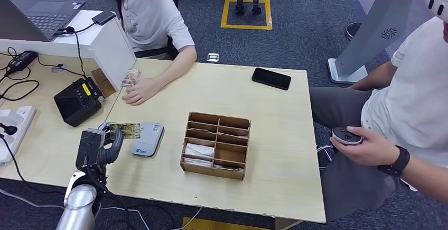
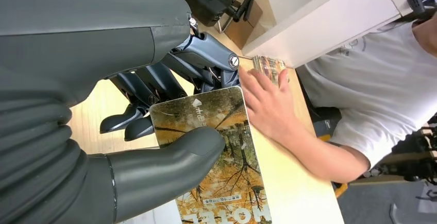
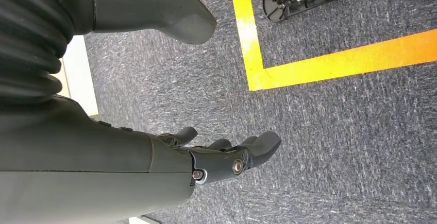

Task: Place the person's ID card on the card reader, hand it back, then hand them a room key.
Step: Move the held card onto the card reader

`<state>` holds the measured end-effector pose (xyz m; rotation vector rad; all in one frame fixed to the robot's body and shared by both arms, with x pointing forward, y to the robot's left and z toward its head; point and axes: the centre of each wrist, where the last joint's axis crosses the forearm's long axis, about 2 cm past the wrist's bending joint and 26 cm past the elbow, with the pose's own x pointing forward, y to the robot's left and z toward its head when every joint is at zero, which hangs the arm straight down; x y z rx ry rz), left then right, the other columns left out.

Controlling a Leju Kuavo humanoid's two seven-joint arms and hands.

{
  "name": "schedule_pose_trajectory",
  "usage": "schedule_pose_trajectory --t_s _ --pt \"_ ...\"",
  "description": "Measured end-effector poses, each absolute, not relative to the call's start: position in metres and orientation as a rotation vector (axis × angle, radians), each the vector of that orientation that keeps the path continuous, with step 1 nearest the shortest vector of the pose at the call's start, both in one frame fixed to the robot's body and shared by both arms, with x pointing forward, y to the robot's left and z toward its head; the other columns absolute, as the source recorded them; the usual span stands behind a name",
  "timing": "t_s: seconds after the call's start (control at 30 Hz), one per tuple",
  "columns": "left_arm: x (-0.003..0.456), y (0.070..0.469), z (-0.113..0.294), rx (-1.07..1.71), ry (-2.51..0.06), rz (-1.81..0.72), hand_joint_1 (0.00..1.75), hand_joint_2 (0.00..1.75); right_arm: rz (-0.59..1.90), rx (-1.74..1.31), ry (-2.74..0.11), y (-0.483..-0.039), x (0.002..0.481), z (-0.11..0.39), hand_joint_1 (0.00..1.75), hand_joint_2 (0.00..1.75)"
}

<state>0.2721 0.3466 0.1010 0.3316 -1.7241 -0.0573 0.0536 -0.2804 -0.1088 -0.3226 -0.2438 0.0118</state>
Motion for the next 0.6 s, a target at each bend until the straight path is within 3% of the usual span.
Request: schedule_pose_trajectory --t_s 0.6 --pt "0.311 0.275 0.071 0.476 -1.627 -0.086 1.75 1.75 0.059 -0.306 -0.250 -0.277 0.057 -0.108 0.00 1.75"
